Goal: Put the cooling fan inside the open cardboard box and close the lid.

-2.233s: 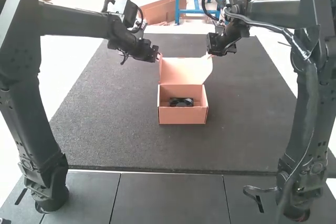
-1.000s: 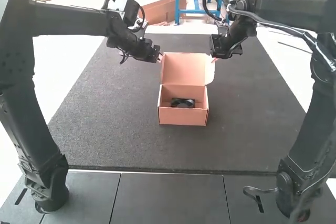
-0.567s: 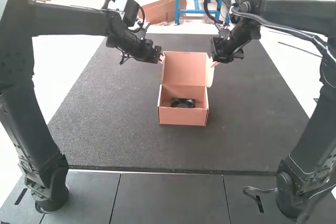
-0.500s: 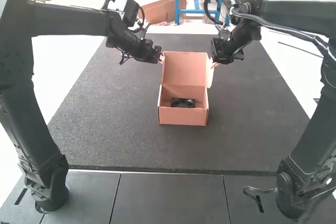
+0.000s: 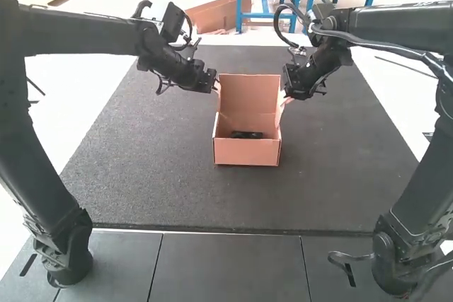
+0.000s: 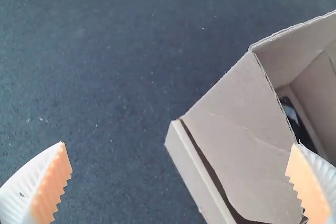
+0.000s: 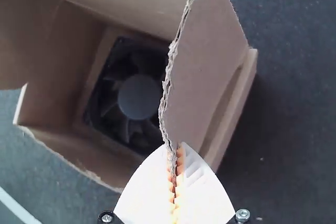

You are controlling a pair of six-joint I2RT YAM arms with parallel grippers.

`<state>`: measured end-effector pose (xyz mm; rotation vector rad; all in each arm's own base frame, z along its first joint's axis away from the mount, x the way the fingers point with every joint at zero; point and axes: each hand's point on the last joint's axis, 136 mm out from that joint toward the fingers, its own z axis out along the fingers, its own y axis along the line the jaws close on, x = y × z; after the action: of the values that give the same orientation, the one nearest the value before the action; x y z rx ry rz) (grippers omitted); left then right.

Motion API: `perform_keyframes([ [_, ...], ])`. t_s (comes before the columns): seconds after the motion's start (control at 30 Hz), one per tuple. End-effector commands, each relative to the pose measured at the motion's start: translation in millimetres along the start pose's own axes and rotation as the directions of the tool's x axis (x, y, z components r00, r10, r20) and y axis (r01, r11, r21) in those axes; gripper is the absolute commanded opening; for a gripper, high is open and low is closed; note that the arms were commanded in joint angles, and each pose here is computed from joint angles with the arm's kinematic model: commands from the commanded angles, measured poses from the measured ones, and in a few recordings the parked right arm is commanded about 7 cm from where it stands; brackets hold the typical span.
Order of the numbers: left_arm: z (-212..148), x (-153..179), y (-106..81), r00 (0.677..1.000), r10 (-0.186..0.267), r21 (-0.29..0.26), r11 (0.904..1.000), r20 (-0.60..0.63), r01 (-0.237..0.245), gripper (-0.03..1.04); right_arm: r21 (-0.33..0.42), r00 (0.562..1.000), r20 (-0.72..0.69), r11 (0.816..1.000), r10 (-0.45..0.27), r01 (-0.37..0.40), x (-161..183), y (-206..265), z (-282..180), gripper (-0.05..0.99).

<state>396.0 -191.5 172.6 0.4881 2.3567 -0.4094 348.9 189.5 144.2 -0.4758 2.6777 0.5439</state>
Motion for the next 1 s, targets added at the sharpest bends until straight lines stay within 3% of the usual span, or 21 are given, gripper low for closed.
perform_keyframes([
  [0.0, -11.8, -3.4, -17.6, 1.0, -0.003, 0.066, 0.9978, 0.029, 0.001, 0.97, -0.015, 1.0, 0.03, 1.0, -0.008, 0.009, -0.4, 9.8, -12.9, -0.01],
  [0.73, -27.0, 45.6, -19.2, 1.0, -0.011, 0.069, 0.9976, -0.007, 0.011, 0.97, -0.04, 0.993, -0.117, 0.999, 0.006, -0.011, 52.9, 14.9, 3.6, -0.01],
  [0.97, -34.5, 52.7, -13.3, 1.0, 0.001, 0.029, 0.9996, -0.007, 0.0, 0.97, -0.002, 0.989, -0.148, 1.0, -0.003, 0.003, 66.4, 4.8, 10.6, -0.01],
])
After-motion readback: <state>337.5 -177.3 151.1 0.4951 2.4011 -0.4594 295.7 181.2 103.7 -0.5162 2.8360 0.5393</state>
